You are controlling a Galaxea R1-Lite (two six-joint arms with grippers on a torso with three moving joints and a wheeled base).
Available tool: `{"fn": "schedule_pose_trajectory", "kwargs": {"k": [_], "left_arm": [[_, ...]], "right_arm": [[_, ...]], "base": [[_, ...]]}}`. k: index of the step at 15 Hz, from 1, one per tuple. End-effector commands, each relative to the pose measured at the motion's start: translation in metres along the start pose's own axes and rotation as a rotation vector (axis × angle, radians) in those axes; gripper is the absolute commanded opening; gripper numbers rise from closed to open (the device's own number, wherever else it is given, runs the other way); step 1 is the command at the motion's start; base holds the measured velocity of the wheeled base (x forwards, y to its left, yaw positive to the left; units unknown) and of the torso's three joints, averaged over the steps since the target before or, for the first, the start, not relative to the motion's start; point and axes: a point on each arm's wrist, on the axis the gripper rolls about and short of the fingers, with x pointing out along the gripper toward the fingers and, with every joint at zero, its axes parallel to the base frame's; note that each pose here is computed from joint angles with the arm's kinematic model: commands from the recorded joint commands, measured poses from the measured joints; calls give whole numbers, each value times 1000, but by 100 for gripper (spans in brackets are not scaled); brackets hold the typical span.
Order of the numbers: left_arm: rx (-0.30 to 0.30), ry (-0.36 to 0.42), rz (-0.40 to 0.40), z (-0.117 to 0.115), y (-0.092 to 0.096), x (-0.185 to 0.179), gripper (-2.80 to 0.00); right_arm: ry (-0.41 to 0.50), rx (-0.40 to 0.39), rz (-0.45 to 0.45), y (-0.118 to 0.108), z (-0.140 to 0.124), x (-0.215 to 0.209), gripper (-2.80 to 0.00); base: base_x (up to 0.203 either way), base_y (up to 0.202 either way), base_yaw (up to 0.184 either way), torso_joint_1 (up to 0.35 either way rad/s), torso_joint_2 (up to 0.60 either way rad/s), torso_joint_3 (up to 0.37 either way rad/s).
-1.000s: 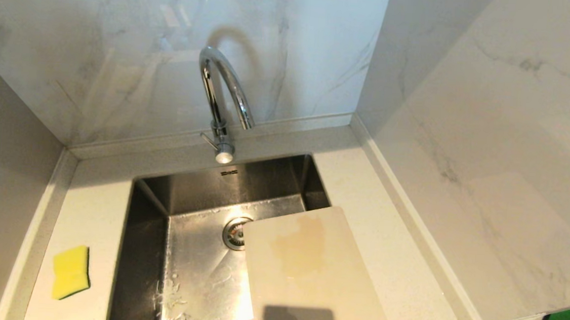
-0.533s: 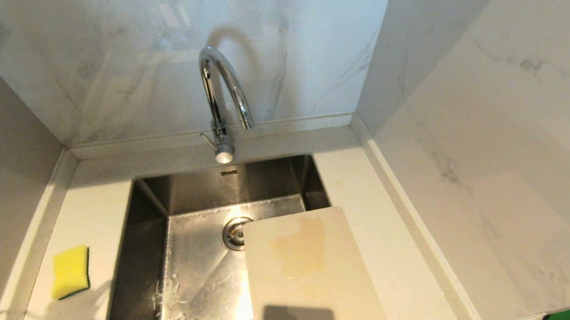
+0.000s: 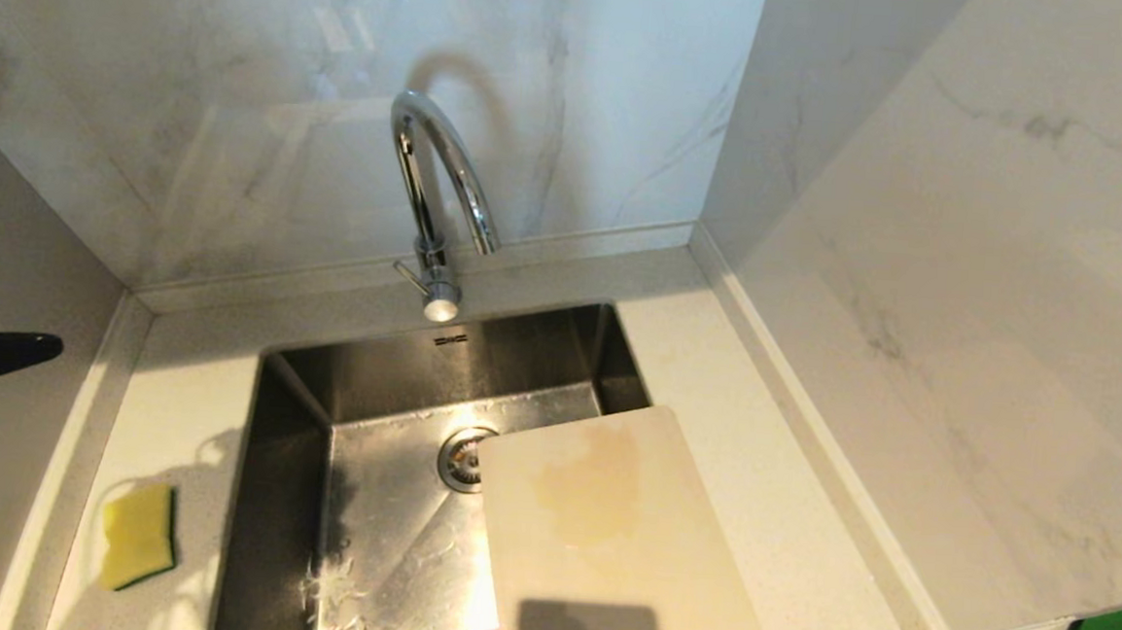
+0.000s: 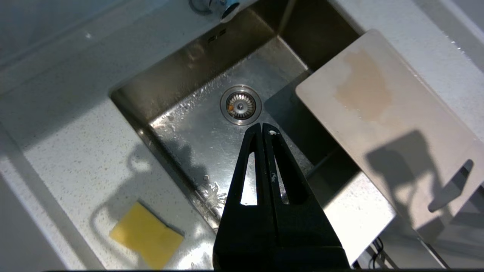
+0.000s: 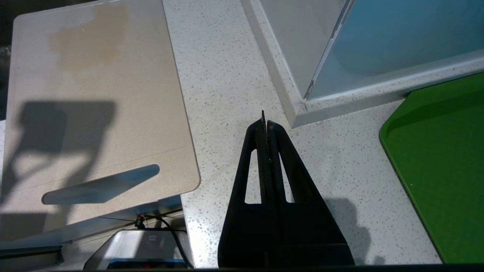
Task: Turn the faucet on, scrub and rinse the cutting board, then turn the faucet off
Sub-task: Turn on the tap
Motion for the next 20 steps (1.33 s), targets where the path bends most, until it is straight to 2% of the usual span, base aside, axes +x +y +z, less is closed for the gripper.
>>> {"fn": "schedule_pose_trajectory", "kwargs": {"k": [1, 3, 6, 9, 13, 17, 20], "left_arm": [[-44, 117, -14, 0, 20, 51, -280], [-64, 174, 3, -1, 31, 80, -280], [-113, 211, 52, 4, 44, 130, -280], [-180, 184, 92, 15, 49, 176, -280], [-336, 179, 103, 16, 47, 223, -280], [-452, 154, 133, 20, 47, 262, -280], [-493, 137, 134, 22, 49, 277, -280]], "right_arm": [[0, 0, -1, 0, 0, 0, -280], [-1, 0, 0, 0, 0, 0, -280], [0, 0, 1, 0, 0, 0, -280], [0, 0, 0, 0, 0, 0, -280], [-1, 0, 0, 0, 0, 0, -280], [-1, 0, 1, 0, 0, 0, -280], [-1, 0, -1, 0, 0, 0, -280]], "base": [[0, 0, 0, 0, 0, 0], [0, 0, 0, 0, 0, 0], [0, 0, 0, 0, 0, 0], [0, 0, 0, 0, 0, 0], [0, 0, 0, 0, 0, 0], [0, 0, 0, 0, 0, 0], [0, 0, 0, 0, 0, 0]]}}
